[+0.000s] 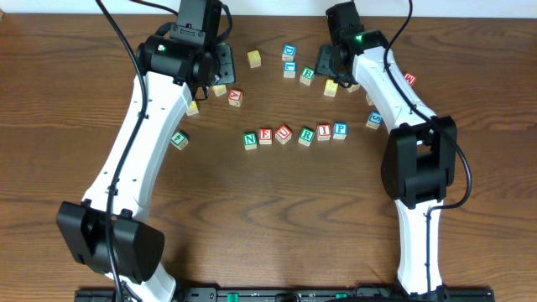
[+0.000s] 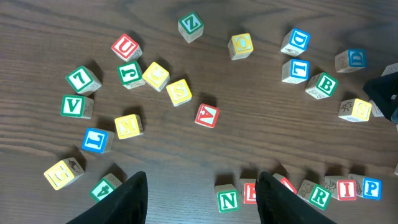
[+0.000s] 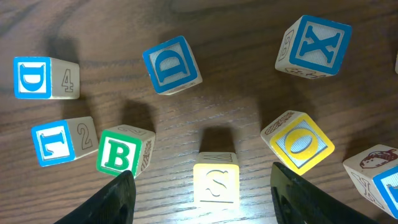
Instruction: Spell out NEURIPS
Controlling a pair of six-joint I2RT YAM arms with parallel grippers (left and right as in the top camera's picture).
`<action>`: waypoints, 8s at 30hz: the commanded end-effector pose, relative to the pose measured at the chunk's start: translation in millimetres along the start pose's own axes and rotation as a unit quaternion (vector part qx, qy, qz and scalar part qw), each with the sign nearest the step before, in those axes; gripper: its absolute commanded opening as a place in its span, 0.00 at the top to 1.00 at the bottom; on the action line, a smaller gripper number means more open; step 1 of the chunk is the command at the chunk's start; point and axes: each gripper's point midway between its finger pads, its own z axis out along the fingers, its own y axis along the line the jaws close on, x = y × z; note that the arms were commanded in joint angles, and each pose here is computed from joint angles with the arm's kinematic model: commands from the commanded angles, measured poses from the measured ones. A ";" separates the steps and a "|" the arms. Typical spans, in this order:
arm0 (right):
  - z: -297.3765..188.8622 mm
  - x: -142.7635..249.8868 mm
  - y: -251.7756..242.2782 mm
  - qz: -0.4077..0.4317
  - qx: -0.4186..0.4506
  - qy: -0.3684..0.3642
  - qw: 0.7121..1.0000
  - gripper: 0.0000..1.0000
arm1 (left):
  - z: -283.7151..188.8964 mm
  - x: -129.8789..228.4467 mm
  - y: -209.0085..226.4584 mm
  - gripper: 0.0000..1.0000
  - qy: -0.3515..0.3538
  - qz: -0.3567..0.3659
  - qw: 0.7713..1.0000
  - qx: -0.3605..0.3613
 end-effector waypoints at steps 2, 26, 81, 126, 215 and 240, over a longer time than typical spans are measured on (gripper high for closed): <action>4.9 5.1 0.7 0.003 0.013 -0.001 1.000 0.37 | -0.4 0.6 4.5 0.45 0.000 0.007 1.000 -0.008; 37.6 35.9 -8.3 0.014 0.019 0.017 1.000 0.50 | -0.4 0.6 4.5 0.45 0.000 0.007 1.000 -0.008; 0.0 100.6 -78.5 -0.107 0.100 0.195 0.970 0.71 | -0.4 0.5 4.6 0.45 0.000 0.007 1.000 -0.008; -29.9 140.4 -104.7 -0.142 0.144 0.297 0.933 0.66 | -0.4 0.4 4.5 0.45 0.000 0.007 1.000 -0.008; -36.8 59.0 -102.5 -0.066 0.018 0.169 0.983 0.99 | -0.2 -0.4 4.2 0.45 -0.002 0.007 1.000 -0.007; -43.7 167.0 -31.6 -0.185 0.011 0.268 0.945 0.99 | -0.2 -0.5 4.2 0.45 -0.002 0.007 1.000 -0.007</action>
